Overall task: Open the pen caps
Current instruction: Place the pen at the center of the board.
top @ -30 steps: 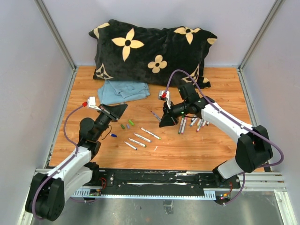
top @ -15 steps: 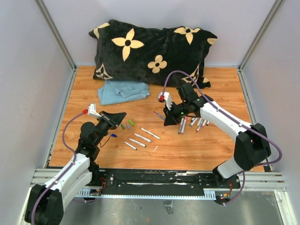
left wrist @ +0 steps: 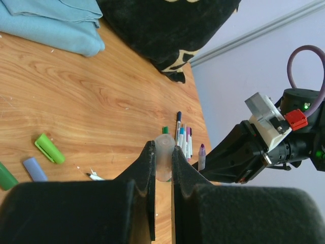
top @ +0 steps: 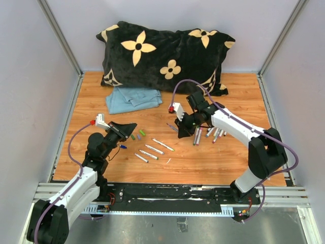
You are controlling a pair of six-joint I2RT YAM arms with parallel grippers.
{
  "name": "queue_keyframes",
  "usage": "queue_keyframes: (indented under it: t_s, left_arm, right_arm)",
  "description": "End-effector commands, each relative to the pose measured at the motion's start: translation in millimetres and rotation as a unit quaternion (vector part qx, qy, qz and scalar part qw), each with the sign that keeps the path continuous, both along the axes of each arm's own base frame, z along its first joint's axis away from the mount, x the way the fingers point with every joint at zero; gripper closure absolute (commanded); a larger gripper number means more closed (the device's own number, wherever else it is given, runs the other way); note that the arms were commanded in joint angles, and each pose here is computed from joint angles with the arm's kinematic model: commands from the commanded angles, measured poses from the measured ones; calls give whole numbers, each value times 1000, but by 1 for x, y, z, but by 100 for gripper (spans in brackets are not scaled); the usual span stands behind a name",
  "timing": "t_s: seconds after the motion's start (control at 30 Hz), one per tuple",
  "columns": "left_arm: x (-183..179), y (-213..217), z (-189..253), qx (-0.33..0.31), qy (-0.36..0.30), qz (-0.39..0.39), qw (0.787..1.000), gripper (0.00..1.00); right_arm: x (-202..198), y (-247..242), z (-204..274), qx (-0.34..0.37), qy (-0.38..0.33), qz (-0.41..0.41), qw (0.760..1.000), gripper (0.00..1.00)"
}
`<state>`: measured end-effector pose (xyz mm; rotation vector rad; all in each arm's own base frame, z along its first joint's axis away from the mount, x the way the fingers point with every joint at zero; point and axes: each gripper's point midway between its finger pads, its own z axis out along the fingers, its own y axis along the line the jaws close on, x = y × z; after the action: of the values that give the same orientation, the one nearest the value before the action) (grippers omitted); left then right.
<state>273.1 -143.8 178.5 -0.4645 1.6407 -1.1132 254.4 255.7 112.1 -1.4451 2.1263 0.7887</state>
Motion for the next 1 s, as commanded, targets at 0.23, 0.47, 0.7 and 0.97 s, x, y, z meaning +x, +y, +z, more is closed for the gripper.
queue_keyframes:
  t_s: [0.23,0.47,0.7,0.97]
  left_arm:
    - [-1,2,-6,1,10,3,1000,100]
    - [-1,2,-7,-1,13,4,1000,100]
    - [-1,2,-9,0,15,4,1000,100]
    - [-1,2,-10,2,16,5,1000,100]
  right_arm:
    - [-2,16,-39,-88,21,-11,996,95]
    - [7,19,-58,-116,48,-55,991,94]
    - [0,25,-74,-130,66,-52,988,93]
    - [-1,28,-85,-143,79,-63,985,91]
